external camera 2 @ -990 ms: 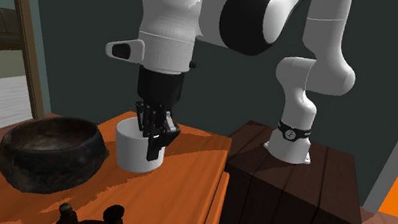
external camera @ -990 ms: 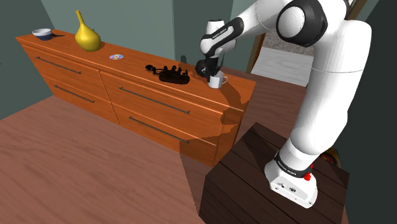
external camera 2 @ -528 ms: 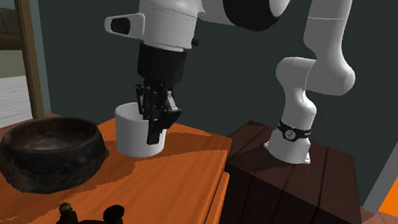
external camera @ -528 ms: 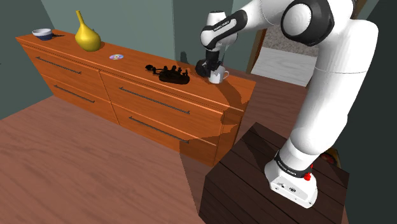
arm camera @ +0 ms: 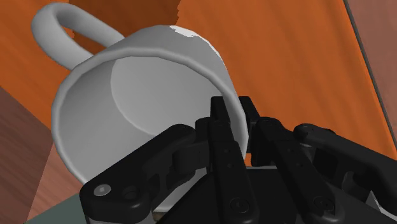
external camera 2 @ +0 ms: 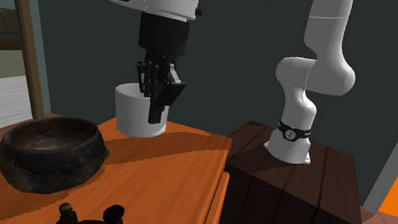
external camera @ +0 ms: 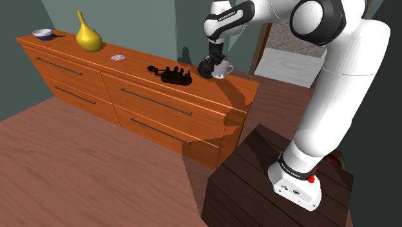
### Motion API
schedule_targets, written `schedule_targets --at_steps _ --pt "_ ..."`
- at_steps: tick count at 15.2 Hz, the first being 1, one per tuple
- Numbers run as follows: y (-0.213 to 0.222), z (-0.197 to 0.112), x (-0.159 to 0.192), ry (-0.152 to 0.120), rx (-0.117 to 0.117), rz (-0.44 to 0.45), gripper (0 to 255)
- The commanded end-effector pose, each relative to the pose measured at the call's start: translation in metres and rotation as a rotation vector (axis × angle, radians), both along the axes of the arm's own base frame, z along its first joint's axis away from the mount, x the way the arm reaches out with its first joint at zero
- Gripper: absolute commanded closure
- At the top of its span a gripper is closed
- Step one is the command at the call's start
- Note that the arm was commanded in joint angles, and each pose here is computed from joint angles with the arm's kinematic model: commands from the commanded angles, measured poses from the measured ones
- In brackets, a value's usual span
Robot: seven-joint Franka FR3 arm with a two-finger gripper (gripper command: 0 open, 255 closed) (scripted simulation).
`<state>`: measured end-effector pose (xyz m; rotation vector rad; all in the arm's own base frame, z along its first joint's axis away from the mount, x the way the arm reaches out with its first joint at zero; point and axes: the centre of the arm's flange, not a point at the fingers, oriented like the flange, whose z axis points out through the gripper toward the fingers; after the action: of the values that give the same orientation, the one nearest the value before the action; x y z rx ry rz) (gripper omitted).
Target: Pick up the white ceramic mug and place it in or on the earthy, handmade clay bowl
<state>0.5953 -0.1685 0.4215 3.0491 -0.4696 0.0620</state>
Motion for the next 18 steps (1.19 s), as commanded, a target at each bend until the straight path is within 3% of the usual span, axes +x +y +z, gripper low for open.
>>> schedule_targets --at_steps 1,16,18 --pt "0.0 0.01 -0.001 0.0 0.0 0.0 255" --pt "0.0 0.086 -0.001 0.0 0.0 0.0 255" --pt "-0.012 0.089 0.023 0.0 0.0 0.0 255"
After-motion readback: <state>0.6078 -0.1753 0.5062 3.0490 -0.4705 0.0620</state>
